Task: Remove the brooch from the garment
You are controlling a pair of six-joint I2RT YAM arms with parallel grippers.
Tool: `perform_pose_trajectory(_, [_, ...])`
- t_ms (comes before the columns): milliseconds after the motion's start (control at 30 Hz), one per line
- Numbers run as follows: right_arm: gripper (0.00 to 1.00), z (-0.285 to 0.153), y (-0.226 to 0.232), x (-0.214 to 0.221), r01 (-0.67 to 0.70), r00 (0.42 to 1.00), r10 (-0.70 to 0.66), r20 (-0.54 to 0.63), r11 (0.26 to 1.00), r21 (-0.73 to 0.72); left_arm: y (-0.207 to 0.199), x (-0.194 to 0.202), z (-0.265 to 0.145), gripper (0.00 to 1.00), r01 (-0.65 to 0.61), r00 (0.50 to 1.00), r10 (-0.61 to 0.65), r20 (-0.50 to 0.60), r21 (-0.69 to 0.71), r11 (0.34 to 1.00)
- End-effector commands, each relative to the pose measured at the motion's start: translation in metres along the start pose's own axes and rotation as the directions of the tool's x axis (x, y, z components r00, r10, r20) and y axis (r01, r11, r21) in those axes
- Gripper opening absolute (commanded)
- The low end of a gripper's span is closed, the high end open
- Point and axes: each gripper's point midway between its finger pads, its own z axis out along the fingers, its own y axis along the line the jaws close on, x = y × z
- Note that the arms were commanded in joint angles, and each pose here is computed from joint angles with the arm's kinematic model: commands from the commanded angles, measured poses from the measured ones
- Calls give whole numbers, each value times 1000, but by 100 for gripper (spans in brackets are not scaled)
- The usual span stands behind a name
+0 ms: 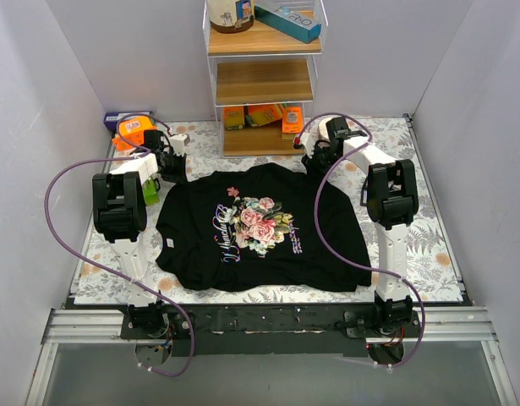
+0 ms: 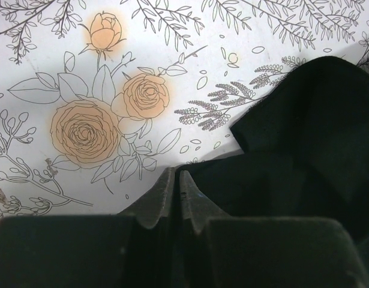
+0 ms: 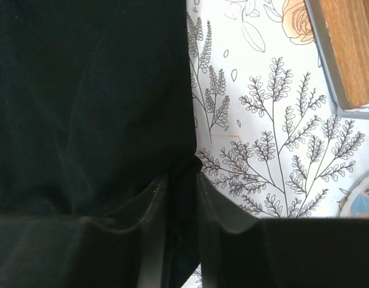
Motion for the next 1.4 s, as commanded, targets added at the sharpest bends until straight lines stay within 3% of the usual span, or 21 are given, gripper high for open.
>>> perform_pose_trajectory(0, [18, -1, -9, 21, -14, 997, 19, -80, 998, 65, 0, -11, -12, 0, -16, 1000, 16, 9, -14, 1000])
perform_pose_trajectory(100, [1, -13, -18, 12, -4, 997, 13, -71, 991, 131, -2, -25, -24, 0, -35, 998, 35, 43, -18, 999])
perform_pose_trajectory(233, [1, -65, -51, -22, 16, 998, -33, 46, 946, 325, -3, -67, -60, 0, -44, 983, 47, 175, -25, 999])
perform_pose_trajectory(367, [1, -120, -58, -48, 16, 984, -95, 149, 887, 461, -16, -116, -111, 0, -93, 933, 100, 346, -38, 995])
perform_pose_trajectory(500, [1, -165, -38, -74, 39, 954, -198, 226, 827, 560, -41, -155, -178, 0, -129, 848, 138, 511, -54, 990])
perform_pose_trajectory(633, [1, -190, -19, -76, -4, 939, -210, 271, 784, 621, -51, -165, -214, 0, -129, 785, 163, 598, -99, 987])
perform_pose_trajectory(833, [1, -159, -26, -46, -77, 966, -84, 244, 810, 582, -29, -136, -175, 0, -88, 819, 159, 551, -153, 984])
perform_pose_trajectory(867, [1, -155, -31, -45, -88, 967, -71, 244, 807, 584, -22, -130, -159, 2, -77, 838, 145, 527, -150, 986])
perform_pose_trajectory(900, [8, -152, -35, -43, -101, 969, -54, 241, 803, 587, -19, -132, -153, 29, -77, 841, 146, 521, -152, 985])
perform_pose_trajectory(933, [18, -147, -39, -40, -103, 972, -45, 232, 803, 587, -16, -131, -147, 44, -64, 852, 134, 507, -152, 986])
perform_pose_trajectory(1000, [36, -155, -43, -49, -83, 972, -69, 223, 789, 608, -12, -135, -147, 58, -42, 861, 114, 495, -154, 987])
perform_pose_trajectory(1100, [43, -172, -28, -64, -44, 971, -102, 218, 817, 575, -37, -141, -182, 63, -106, 828, 152, 540, -116, 988])
perform_pose_trajectory(1167, [45, -181, -1, -63, 18, 974, -136, 183, 847, 531, -58, -113, -185, 69, -182, 839, 190, 510, -66, 981])
perform_pose_trajectory(1200, [46, -171, 18, -49, 24, 977, -121, 174, 877, 479, -79, -106, -201, 69, -249, 818, 221, 530, -20, 968])
perform_pose_trajectory(1267, [46, -179, 46, -44, 88, 972, -175, 155, 889, 450, -99, -54, -187, 70, -275, 876, 211, 435, 91, 957])
perform_pose_trajectory(1367, [46, -162, 118, 1, 181, 976, -204, 71, 953, 243, -126, -1, -181, 70, -299, 914, 214, 344, 215, 930])
